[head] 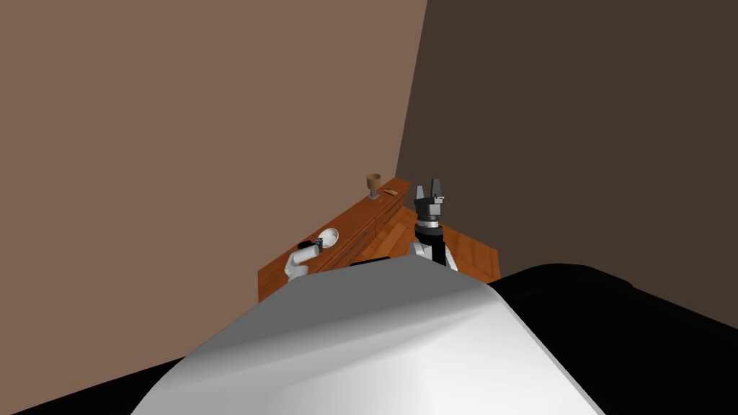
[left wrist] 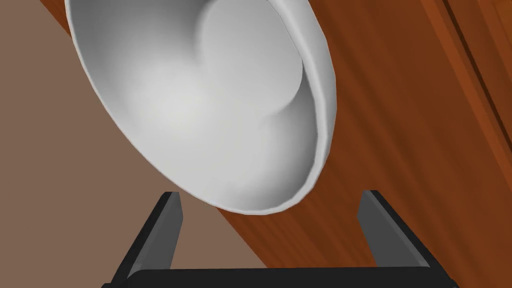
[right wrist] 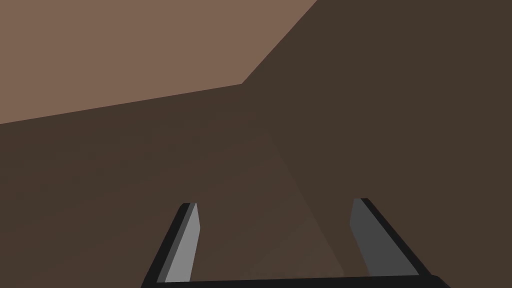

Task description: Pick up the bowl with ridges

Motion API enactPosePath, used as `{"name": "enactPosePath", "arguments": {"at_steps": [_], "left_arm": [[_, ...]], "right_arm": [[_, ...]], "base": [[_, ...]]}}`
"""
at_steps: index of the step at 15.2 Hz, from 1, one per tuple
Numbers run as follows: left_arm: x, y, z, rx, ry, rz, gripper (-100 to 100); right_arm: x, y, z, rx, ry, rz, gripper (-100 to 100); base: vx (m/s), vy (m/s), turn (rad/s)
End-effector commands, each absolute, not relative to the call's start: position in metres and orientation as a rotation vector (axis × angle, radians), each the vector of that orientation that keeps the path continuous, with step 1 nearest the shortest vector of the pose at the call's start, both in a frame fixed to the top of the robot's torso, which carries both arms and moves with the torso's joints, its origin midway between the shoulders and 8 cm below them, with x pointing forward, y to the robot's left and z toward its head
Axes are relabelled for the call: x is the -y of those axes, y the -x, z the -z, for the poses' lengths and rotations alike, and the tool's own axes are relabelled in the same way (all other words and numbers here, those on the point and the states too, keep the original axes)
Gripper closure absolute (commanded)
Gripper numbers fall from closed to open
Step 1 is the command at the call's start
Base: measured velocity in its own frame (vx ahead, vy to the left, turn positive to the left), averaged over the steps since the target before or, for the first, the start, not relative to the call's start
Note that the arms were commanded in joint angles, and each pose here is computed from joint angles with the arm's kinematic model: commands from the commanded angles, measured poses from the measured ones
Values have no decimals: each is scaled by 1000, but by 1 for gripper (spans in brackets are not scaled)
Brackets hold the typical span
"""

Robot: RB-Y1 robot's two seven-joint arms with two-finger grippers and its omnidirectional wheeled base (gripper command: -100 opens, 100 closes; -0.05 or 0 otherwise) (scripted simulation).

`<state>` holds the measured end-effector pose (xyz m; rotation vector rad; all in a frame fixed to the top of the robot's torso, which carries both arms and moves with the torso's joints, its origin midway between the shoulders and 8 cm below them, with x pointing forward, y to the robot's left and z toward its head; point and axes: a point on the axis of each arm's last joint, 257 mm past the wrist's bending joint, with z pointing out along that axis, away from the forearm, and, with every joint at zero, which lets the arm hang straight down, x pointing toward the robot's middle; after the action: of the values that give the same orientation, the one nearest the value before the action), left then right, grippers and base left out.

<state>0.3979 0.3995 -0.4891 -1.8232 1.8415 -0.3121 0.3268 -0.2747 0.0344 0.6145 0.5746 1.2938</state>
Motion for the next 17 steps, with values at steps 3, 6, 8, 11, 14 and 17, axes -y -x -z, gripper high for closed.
{"name": "enactPosePath", "arguments": {"at_steps": [3, 6, 8, 11, 14, 17], "left_arm": [[-391, -383, 506, -1890, 1897, 278, -100], [-382, -373, 517, -1925, 1949, 255, -100], [-382, -374, 517, -1920, 1942, 259, -100], [-380, -371, 529, -1915, 1954, 256, -100], [-380, -369, 538, -1908, 1959, 256, -100], [-380, -370, 538, -1908, 1959, 256, 100]], "right_arm": [[275, -327, -34, -575, -615, -1294, 0], [275, -327, -34, -575, -615, -1294, 0], [275, -327, -34, -575, -615, -1294, 0], [275, -327, -34, -575, -614, -1294, 0], [275, -327, -34, -575, -614, -1294, 0], [275, -327, -34, -575, -614, -1294, 0]], "base": [[29, -34, -5], [25, -27, -5], [17, -16, -2], [17, 14, -35], [19, 33, -34], [10, 15, -11]]}}
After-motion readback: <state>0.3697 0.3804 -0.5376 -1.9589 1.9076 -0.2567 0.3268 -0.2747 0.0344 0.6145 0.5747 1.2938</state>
